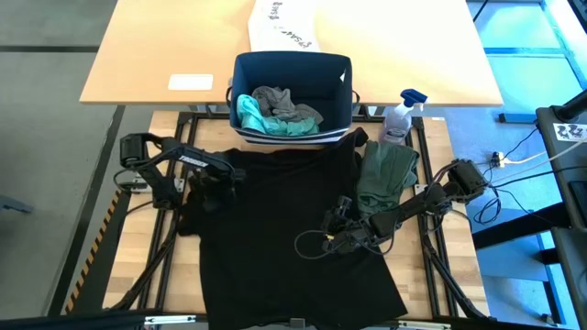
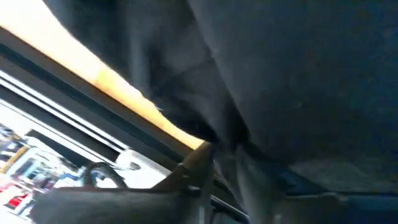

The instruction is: Fold Laundry from Bin

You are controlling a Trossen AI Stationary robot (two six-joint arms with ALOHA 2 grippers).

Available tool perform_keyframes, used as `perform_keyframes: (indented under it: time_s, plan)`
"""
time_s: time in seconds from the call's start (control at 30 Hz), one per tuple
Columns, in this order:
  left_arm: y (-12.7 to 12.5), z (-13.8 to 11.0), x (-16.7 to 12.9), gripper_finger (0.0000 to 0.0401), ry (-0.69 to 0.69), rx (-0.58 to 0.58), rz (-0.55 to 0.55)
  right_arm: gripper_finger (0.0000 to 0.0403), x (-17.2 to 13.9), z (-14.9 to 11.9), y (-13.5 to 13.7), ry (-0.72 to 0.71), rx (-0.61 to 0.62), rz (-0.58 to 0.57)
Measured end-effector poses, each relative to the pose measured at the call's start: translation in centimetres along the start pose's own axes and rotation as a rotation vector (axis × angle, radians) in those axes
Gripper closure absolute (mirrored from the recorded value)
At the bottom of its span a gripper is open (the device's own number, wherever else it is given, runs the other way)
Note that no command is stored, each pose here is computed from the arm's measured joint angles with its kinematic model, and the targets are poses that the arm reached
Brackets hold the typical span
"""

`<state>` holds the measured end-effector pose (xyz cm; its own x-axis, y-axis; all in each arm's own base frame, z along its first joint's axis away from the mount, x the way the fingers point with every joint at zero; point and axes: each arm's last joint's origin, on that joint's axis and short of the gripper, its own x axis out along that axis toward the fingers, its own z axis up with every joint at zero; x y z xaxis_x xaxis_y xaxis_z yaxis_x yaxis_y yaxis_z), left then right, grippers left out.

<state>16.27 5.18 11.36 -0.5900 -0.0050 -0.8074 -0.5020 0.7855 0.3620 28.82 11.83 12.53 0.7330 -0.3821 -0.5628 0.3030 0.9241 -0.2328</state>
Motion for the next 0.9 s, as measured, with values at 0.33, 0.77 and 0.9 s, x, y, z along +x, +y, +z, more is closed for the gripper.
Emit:
perform_keyframes:
  time_s: [0.33,0.77,0.9]
  plan:
    - [0.8,-2.0,-5.0,0.0399,-0.106,0.027,-0.003,0.0249,0.0,0.0,0.0,0.0,0.0,0.0]
    - [3.9,-6.4,-11.6,0.0399,-0.234,0.034,-0.255,0.0249,0.0,0.0,0.0,-0.001,0.005,0.0]
    - [4.7,-7.1,-13.2,0.0399,-0.301,0.047,-0.343,0.0249,0.0,0.0,0.0,-0.004,0.008,0.001]
